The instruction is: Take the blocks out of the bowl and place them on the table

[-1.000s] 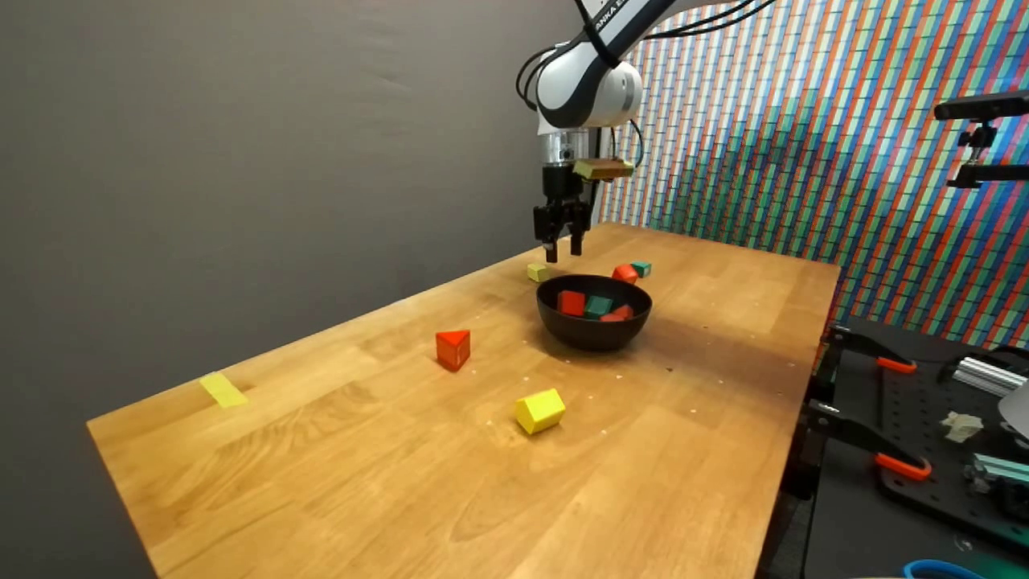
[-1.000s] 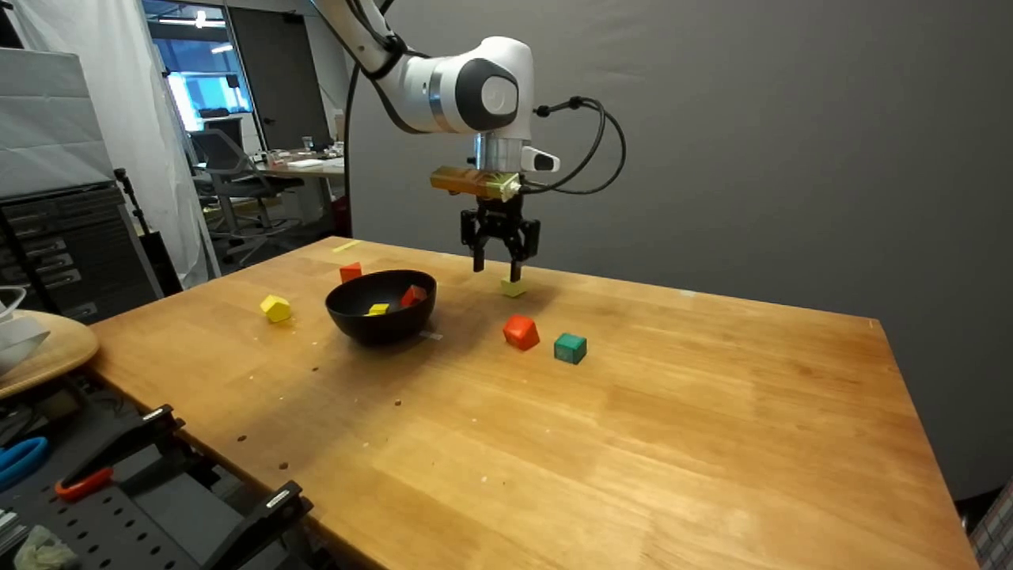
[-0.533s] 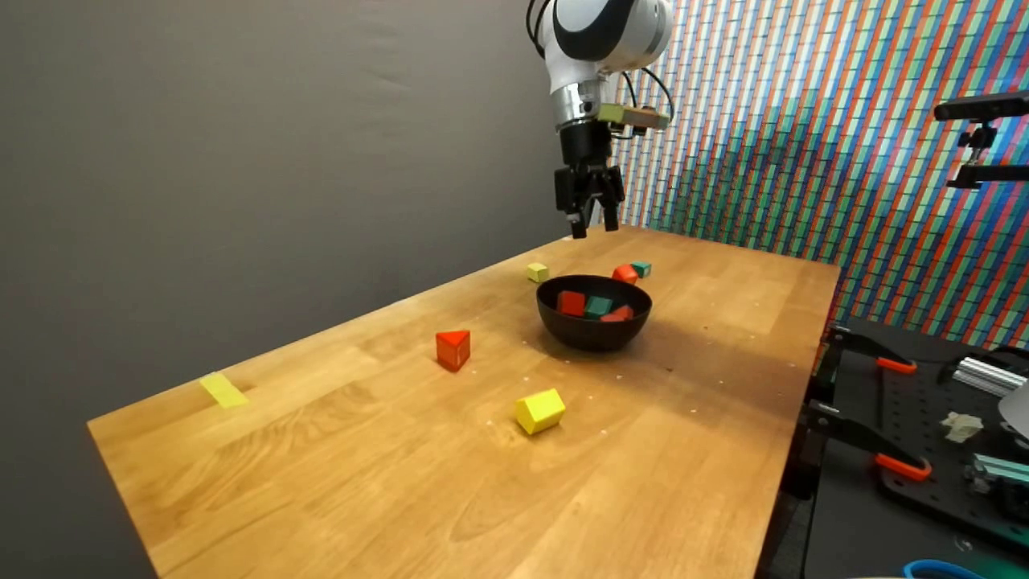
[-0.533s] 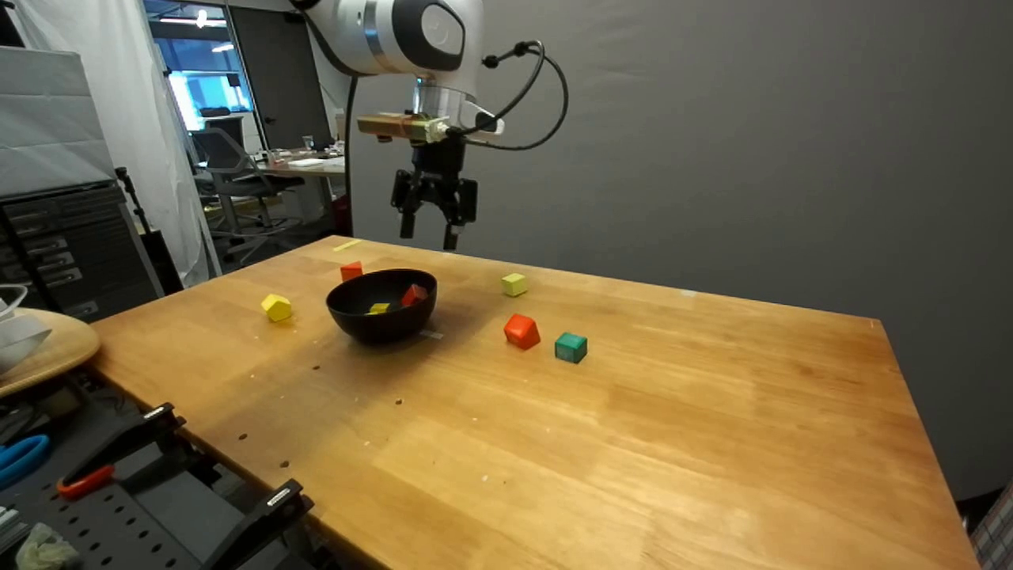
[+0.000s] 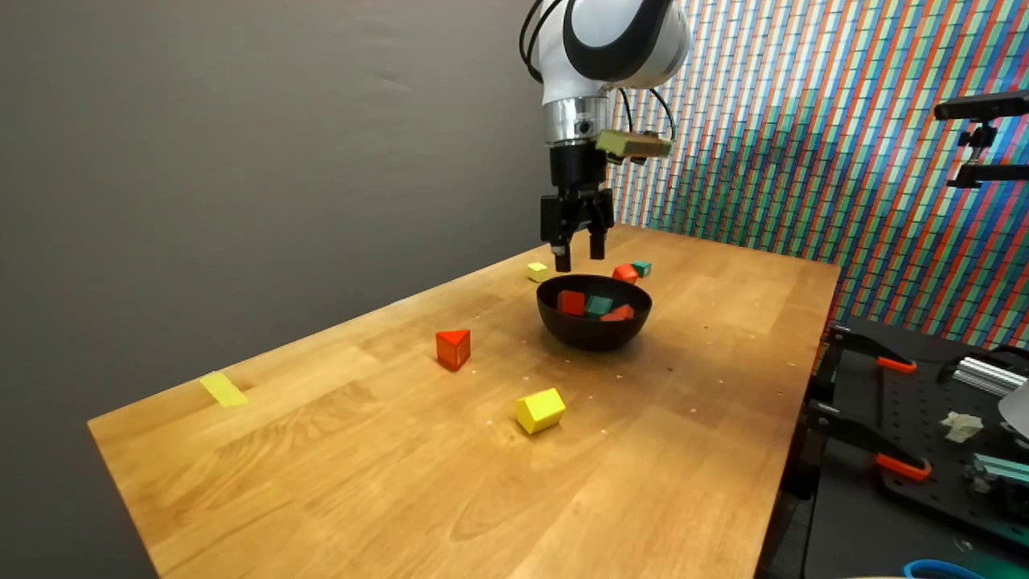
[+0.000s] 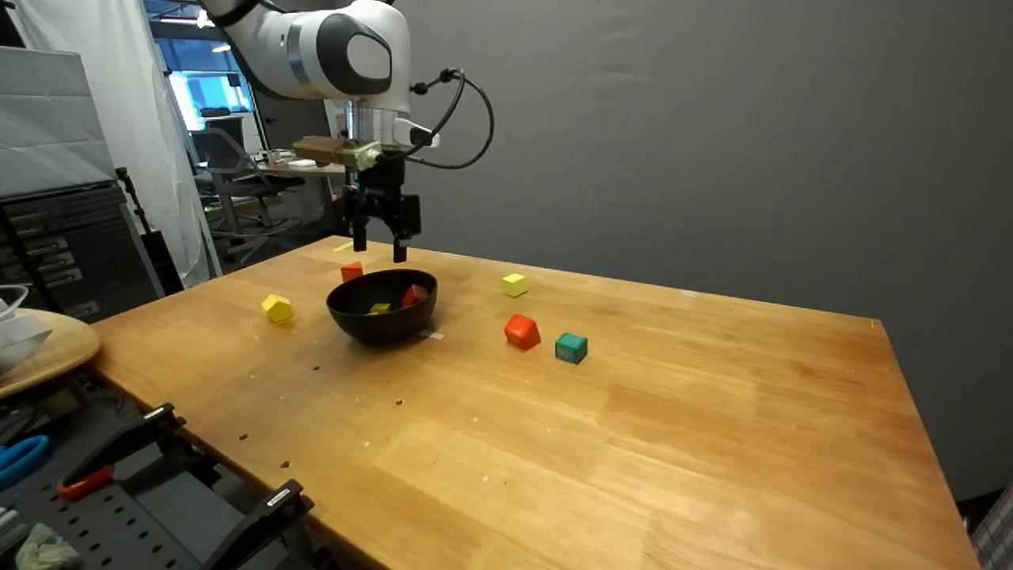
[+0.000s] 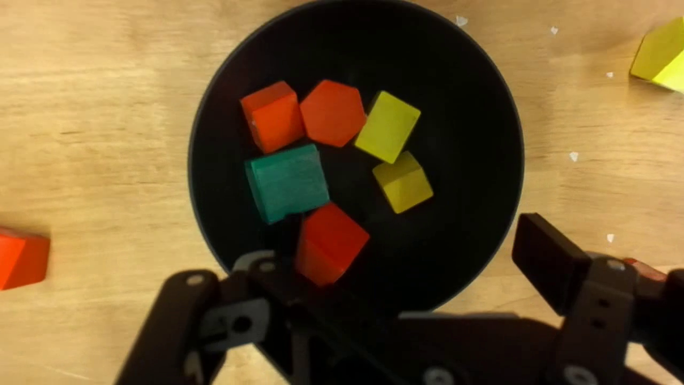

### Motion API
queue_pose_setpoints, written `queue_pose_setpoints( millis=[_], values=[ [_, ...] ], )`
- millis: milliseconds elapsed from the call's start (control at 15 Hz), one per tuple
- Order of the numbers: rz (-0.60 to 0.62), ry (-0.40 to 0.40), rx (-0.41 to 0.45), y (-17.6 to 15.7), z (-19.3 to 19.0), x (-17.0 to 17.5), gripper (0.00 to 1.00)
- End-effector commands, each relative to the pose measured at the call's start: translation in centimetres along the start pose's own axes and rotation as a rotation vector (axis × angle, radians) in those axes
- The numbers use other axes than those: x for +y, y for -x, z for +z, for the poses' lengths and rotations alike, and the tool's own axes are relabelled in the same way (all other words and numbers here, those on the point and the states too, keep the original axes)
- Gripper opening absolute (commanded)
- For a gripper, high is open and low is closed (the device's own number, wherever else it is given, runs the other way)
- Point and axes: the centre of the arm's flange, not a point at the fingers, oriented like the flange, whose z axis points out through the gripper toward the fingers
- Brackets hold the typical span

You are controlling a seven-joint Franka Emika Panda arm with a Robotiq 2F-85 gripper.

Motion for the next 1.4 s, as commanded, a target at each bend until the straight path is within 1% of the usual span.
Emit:
queue_pose_setpoints(
  millis=[0,133,400,600,933,1333],
  values=[
    [0.032,-0.027,0.113,0.3,3.0,0.3,1.0],
    [0.05,-0.038,0.138,0.3,4.3,0.7,1.0],
    [0.074,-0.04,0.137,0.8,6.6,1.6,1.0],
    [0.075,-0.031,0.136,0.7,7.6,1.8,1.0],
    [0.067,-0.011,0.15,-0.1,7.0,1.9,1.0],
    [0.037,0.039,0.15,-1.1,6.4,2.3,1.0]
  ],
)
